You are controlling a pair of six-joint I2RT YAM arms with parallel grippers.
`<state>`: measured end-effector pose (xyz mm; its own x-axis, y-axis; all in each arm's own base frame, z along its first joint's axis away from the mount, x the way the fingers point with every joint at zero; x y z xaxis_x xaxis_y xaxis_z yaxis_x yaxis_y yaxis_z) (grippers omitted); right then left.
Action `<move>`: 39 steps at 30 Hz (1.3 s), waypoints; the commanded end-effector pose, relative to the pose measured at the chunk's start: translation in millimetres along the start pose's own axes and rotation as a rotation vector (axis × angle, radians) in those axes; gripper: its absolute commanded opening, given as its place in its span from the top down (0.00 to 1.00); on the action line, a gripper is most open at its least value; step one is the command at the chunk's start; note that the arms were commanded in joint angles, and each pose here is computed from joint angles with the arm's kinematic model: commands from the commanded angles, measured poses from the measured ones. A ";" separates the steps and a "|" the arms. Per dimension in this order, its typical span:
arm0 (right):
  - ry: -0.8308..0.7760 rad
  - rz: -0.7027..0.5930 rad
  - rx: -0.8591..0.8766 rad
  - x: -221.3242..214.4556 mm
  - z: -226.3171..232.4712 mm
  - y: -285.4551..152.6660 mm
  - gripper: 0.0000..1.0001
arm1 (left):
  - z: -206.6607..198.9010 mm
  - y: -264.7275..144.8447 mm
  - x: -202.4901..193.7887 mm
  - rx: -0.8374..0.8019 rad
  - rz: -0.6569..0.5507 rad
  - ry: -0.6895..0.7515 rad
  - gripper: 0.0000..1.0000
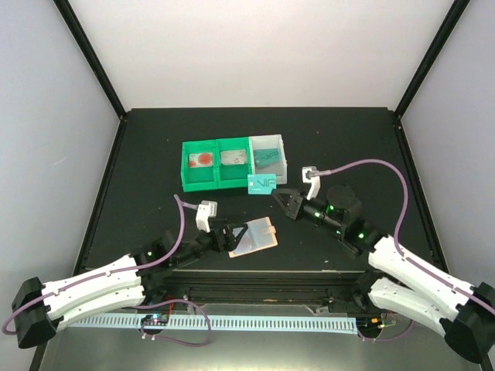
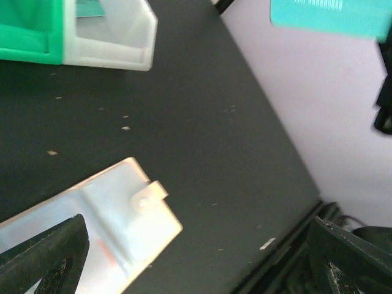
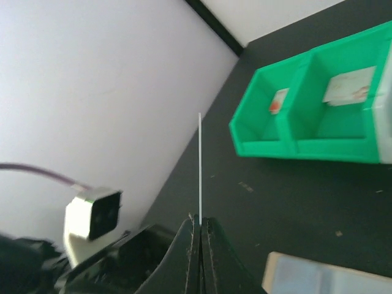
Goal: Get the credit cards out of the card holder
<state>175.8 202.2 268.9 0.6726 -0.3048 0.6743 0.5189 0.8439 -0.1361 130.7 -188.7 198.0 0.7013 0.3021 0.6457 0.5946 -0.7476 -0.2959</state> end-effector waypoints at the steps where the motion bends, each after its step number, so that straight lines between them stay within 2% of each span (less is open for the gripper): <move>1: -0.101 0.014 -0.180 16.6 -20.7 16.9 0.99 | 12.3 0.8 4.4 0.169 0.017 0.108 0.01; 12: -0.075 0.089 -0.370 78.4 -78.4 61.8 0.99 | 34.8 12.3 -9.3 0.257 0.139 0.165 0.01; 22: -0.067 0.185 -0.629 93.9 -141.9 110.5 0.99 | 45.9 21.3 -9.2 0.207 0.191 0.157 0.01; 31: -0.013 0.304 -0.590 89.2 -179.7 161.2 0.99 | 43.2 23.0 -5.6 0.193 0.187 0.176 0.01; 39: 0.029 0.340 -0.552 93.4 -201.5 184.6 0.99 | 40.6 23.8 3.3 0.226 0.185 0.201 0.01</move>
<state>430.7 240.0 155.9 0.8530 -0.0842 0.5151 0.4805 0.5122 -0.7119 154.8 -176.2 143.3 0.7623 0.0283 0.6466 0.5260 -0.6093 -0.5934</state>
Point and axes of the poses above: each gripper's point midway between its finger pads, its own y axis out along the fingers, its own z axis along the line the jaws close on, x = y × z, the point moved 7 cm from there along -y, back along the fingers, and after that the axes turned 1 degree about -y, right-handed, at the moved point
